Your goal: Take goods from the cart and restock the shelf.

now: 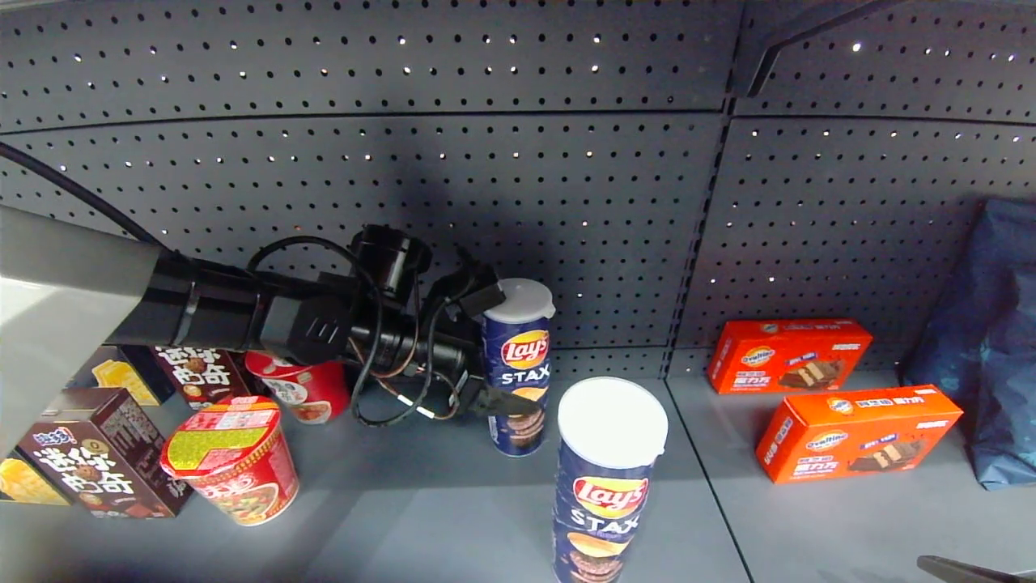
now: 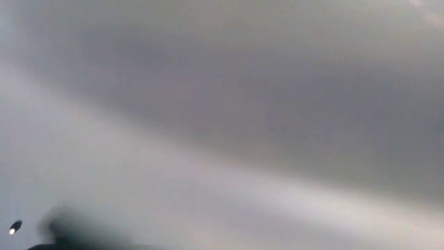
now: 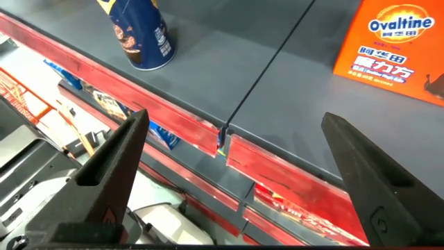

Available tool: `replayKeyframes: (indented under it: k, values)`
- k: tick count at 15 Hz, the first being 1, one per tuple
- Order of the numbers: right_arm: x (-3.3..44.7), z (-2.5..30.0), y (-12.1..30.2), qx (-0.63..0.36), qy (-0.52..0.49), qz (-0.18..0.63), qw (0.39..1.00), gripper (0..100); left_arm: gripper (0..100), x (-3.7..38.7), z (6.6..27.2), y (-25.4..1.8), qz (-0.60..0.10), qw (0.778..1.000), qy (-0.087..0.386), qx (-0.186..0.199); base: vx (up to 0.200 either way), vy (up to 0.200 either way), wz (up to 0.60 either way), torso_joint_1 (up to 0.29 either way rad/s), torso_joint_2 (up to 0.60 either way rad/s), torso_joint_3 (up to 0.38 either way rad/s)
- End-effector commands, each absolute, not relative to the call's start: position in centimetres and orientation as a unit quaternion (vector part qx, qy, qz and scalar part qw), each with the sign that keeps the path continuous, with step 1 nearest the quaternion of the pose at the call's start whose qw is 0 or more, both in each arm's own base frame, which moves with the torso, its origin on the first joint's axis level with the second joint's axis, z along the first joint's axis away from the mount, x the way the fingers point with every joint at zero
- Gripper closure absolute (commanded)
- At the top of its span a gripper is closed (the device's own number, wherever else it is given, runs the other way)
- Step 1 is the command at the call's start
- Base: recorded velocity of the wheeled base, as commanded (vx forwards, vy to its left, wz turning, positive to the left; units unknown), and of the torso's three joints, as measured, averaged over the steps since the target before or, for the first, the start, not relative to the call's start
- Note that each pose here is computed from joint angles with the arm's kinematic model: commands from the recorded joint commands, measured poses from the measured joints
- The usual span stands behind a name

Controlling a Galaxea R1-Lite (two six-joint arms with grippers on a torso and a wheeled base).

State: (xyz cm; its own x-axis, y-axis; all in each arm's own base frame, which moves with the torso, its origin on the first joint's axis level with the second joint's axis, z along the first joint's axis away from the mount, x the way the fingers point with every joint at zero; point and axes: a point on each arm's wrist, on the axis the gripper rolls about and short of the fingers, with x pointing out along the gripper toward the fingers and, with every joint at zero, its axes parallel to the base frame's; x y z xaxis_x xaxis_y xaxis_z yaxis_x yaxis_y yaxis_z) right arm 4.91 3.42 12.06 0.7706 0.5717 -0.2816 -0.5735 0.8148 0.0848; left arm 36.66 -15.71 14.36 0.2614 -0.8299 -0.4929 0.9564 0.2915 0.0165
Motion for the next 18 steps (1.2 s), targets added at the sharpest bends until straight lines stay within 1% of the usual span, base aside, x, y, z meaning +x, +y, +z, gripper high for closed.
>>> replayKeyframes:
  k: [1,2,3,4,6,9,11,13,14,15,18]
  values:
    - [5.1,12.2,3.6,-0.004,0.152,0.306,0.94,0,0,36.6,14.5,-15.4,-0.571,0.781,0.199,0.159,0.0,0.0,0.0,0.0,0.0,0.0]
    - [5.1,12.2,3.6,-0.004,0.152,0.306,0.94,0,0,36.6,14.5,-15.4,-0.571,0.781,0.199,0.159,0.0,0.0,0.0,0.0,0.0,0.0]
    - [5.9,12.6,4.1,-0.008,0.166,0.304,0.938,0,0,36.1,15.9,-14.3,-0.555,0.793,0.191,0.164,0.0,0.0,0.0,0.0,0.0,0.0]
    - [6.4,12.9,4.5,-0.009,0.172,0.305,0.937,0,0,35.8,16.4,-13.6,-0.542,0.801,0.191,0.168,0.0,0.0,0.0,0.0,0.0,0.0]
    - [7.2,13.7,5.1,-0.011,0.175,0.306,0.936,0,0,34.7,17.0,-12.6,-0.522,0.811,0.197,0.175,0.0,0.0,0.0,0.0,0.0,0.0]
    - [7.9,13.9,5.4,-0.012,0.184,0.302,0.935,0,0,32.6,17.5,-11.7,-0.507,0.817,0.206,0.182,0.0,0.0,0.0,0.0,0.0,0.0]
    - [8.3,14.1,5.7,-0.014,0.186,0.303,0.935,0,0,31.6,16.8,-11.4,-0.499,0.819,0.216,0.183,0.0,0.0,0.0,0.0,0.0,0.0]
    - [8.4,14.1,5.7,-0.014,0.188,0.302,0.934,0,0,31.7,16.4,-11.3,-0.482,0.83,0.206,0.192,0.0,0.0,0.0,0.0,0.0,0.0]
    - [8.4,14.1,5.7,-0.015,0.188,0.302,0.934,0,0,31.9,16.1,-11.4,-0.462,0.839,0.205,0.203,0.0,0.0,0.0,0.0,0.0,0.0]
    - [8.3,14.1,5.7,-0.015,0.188,0.302,0.934,0,0,32.0,15.8,-11.4,-0.451,0.842,0.211,0.209,0.0,0.0,0.0,0.0,0.0,0.0]
    - [8.3,14.0,5.7,-0.015,0.19,0.302,0.934,0,0,32.8,15.4,-11.7,-0.441,0.848,0.212,0.204,0.0,0.0,0.0,0.0,0.0,0.0]
